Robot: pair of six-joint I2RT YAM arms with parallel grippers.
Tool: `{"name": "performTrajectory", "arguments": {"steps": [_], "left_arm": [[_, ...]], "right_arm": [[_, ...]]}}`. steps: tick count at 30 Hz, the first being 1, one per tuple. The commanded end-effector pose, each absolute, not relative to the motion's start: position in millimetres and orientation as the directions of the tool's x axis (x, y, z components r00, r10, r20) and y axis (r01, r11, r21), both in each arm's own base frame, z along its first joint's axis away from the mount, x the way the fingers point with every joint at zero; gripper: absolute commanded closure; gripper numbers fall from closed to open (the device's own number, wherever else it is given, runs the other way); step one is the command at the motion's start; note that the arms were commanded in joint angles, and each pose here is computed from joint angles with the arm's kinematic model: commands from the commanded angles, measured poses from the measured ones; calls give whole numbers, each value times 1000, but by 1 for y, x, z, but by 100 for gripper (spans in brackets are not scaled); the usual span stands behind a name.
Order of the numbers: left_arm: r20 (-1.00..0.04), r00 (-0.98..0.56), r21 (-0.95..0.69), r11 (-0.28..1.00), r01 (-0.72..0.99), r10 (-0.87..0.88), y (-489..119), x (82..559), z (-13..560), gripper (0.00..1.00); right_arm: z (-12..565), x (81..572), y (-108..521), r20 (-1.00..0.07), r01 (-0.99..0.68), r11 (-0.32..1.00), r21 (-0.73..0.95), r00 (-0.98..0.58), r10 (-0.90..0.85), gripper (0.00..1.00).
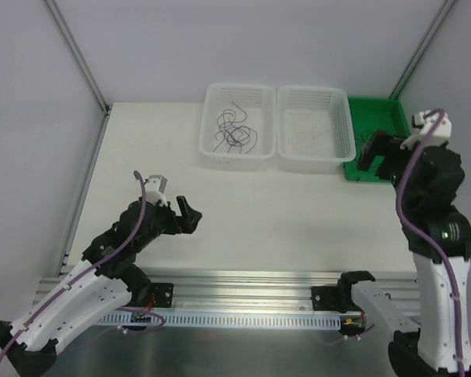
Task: Untangle the cables
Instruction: Reset both arms
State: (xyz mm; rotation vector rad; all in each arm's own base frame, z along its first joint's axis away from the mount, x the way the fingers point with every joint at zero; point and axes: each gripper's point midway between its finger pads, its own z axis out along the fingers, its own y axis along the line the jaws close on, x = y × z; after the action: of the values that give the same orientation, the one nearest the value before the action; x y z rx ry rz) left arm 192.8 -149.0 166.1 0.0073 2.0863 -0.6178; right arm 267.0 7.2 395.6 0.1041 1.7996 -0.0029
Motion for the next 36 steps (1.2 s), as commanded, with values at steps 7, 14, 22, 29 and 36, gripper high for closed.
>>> {"name": "performTrajectory", "arguments": {"steps": [7, 14, 22, 29, 36], "left_arm": [[-882, -405, -327, 931, 159, -241, -84, 174, 223, 1], [-922, -251, -333, 935, 124, -296, -51, 163, 224, 1], [-917, -189, -379, 915, 137, -352, -43, 155, 222, 1], [-912, -162, -398, 909, 121, -377, -37, 153, 223, 1], [-908, -166, -407, 905, 121, -386, -37, 152, 222, 1]], "right_arm": [[374, 162, -3, -987, 46, 995, 85, -136, 91, 3], [352, 127, 1, -993, -18, 993, 118, 19, 118, 3], [311, 121, -12, -993, 41, 992, 116, 16, 116, 3], [291, 120, -14, -991, 43, 991, 125, 55, 123, 3], [281, 125, -8, -988, 14, 990, 138, 68, 137, 3]]}}
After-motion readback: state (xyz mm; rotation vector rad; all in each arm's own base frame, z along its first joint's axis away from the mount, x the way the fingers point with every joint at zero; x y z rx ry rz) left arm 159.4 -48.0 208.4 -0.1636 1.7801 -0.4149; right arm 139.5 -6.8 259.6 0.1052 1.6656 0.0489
